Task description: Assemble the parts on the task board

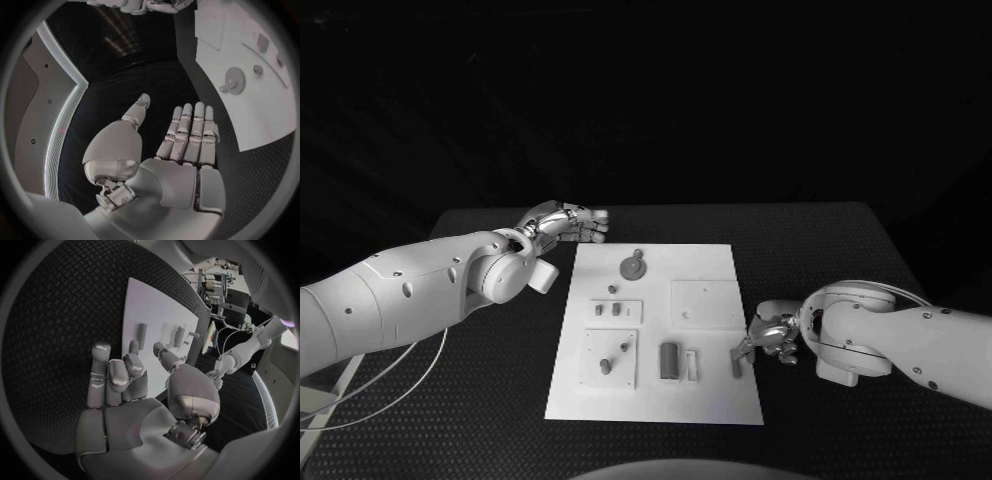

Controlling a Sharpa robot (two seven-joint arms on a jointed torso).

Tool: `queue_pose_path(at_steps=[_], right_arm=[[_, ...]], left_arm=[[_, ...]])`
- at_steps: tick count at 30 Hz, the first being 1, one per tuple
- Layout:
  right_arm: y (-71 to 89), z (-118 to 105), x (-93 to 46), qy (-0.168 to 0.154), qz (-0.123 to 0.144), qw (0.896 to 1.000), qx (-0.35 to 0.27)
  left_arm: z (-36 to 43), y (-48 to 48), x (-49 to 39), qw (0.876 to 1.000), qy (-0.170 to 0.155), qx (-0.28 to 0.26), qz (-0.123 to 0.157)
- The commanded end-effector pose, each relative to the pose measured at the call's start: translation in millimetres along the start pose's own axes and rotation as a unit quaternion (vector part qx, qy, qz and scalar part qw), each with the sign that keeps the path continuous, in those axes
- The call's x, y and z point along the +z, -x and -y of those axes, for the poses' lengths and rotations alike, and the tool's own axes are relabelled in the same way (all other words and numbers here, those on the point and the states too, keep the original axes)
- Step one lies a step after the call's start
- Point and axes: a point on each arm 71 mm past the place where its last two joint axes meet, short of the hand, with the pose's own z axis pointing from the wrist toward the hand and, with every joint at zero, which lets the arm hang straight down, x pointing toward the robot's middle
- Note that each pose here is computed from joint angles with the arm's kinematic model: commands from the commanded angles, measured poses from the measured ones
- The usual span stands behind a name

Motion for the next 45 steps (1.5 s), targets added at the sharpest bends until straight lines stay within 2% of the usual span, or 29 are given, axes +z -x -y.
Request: queue_pose_path(at_steps=[1,12,19,23,28,45], right_arm=[[-4.0,0,3.1,-0.008,-0.001,1.000,-0.029],[-15.9,-8,10.9,-0.003,-0.006,0.999,-0.048],[-18.1,-12,14.7,-0.003,0.001,0.998,-0.062],[-20.5,-18,17.9,-0.002,0.015,0.995,-0.099],[-24.0,-23,22.5,-0.007,0.047,0.983,-0.179],[-34.4,-30,28.8,-0.003,0.064,0.974,-0.219]], left_arm=[[1.6,-2.0,0.2,1.000,-0.007,-0.005,-0.009],[1.6,-2.1,-0.1,1.000,-0.006,-0.006,-0.010],[1.3,-1.4,-0.7,1.000,-0.005,-0.006,-0.010],[1.2,-1.7,-0.9,1.000,-0.004,-0.007,-0.012],[1.1,-2.8,-1.4,1.000,-0.004,-0.009,-0.021],[1.1,-3.3,-1.8,1.000,-0.003,-0.010,-0.023]])
